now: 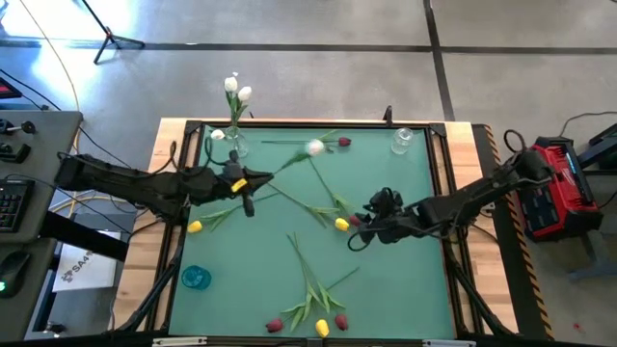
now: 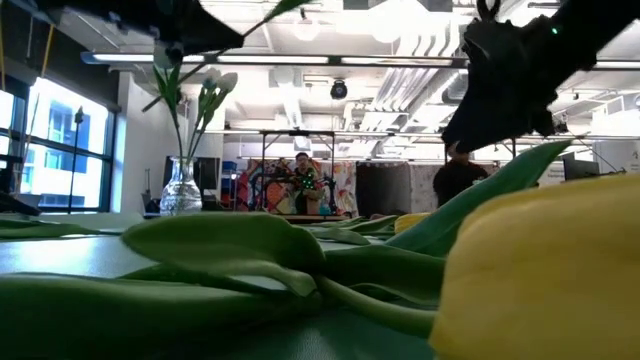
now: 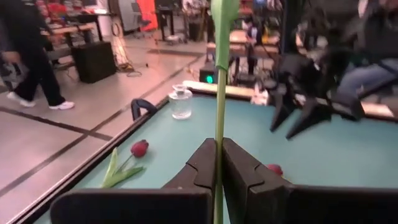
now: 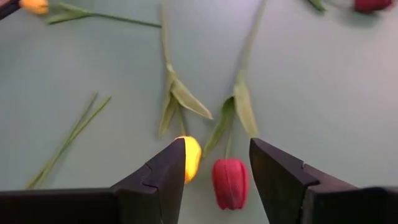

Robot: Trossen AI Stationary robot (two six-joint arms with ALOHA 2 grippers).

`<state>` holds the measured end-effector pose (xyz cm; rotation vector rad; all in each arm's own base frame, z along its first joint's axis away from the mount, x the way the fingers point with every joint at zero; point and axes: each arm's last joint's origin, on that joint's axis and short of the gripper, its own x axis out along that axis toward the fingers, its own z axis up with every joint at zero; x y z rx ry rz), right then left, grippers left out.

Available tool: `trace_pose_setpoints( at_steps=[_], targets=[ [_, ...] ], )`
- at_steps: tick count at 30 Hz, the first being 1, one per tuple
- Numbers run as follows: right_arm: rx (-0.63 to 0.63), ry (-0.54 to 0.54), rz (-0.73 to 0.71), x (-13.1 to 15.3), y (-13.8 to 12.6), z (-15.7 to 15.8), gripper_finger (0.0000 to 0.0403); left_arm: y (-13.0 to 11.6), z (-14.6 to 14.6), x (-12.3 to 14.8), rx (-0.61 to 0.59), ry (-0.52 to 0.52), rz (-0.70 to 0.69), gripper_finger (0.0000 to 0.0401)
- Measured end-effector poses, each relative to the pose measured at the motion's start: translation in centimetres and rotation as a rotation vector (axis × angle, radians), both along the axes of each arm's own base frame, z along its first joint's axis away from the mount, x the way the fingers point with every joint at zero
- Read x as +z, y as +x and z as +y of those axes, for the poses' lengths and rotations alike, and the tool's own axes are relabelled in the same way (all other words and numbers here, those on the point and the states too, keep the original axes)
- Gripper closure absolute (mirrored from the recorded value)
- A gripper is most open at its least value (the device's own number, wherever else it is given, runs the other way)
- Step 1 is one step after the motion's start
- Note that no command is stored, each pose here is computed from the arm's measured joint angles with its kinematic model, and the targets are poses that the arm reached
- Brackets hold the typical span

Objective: Sort flowers into vase by color
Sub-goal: Put the white flower into the left transparent vase

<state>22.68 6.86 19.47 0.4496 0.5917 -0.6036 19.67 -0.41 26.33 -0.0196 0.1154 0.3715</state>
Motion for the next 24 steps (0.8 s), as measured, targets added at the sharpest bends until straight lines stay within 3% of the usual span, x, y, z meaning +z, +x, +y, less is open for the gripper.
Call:
trace_pose_setpoints(
  at_steps=[13,24],
  targets=[
    [0.040,-0.174,-0.202,-1.1,0.5,-0.9,0.0235,-3.0,2.1,-1.2,0.116,-0.086,-0.140,0.0401],
    [0.012,-0.227,-0.194,-2.8,-0.1,-2.6,0.0235,-4.2,4.6,-0.3,0.277,-0.094,-0.225,0.0401]
  ],
)
